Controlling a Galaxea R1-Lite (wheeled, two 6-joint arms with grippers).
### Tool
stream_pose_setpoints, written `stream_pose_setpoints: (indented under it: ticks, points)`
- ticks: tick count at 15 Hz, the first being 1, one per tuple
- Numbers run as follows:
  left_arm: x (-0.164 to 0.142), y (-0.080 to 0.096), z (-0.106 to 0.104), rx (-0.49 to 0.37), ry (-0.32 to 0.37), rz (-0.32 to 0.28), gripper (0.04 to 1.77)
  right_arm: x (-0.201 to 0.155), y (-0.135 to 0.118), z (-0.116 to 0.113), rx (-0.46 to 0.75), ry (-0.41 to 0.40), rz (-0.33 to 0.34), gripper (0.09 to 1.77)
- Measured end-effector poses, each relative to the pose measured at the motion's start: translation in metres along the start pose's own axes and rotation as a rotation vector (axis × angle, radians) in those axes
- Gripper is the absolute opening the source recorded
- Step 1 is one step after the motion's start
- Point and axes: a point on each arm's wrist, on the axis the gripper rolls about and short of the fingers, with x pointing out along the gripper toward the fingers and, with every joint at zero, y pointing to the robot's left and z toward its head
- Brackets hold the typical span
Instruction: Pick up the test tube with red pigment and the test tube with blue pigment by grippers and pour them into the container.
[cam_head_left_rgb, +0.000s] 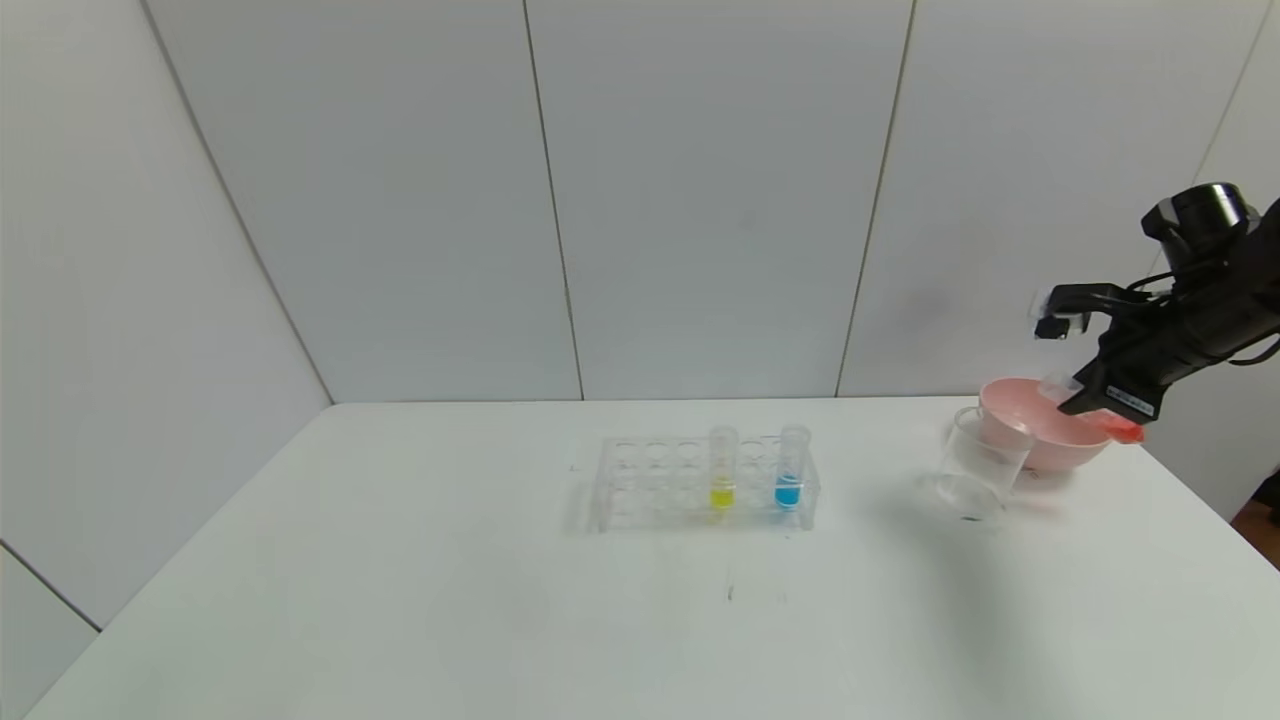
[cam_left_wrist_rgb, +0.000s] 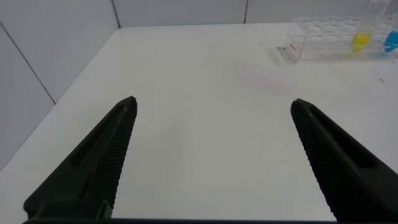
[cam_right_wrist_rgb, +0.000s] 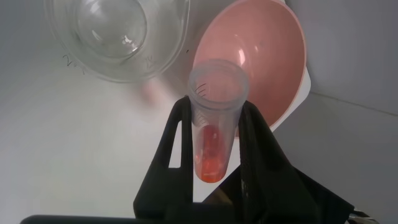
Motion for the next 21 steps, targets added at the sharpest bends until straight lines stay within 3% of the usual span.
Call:
stream_pose_setpoints:
  ticks: [8, 21]
  points:
    - [0.0, 0.0, 0.0, 0.0, 0.0, 0.0, 1.76, 0.007, 0.018, 0.03, -0.113, 0.108, -0.043, 0.49]
    - [0.0, 0.0, 0.0, 0.0, 0.0, 0.0, 1.76, 0.011, 0.034, 0.053, -0.242, 0.272, -0.126, 0.49]
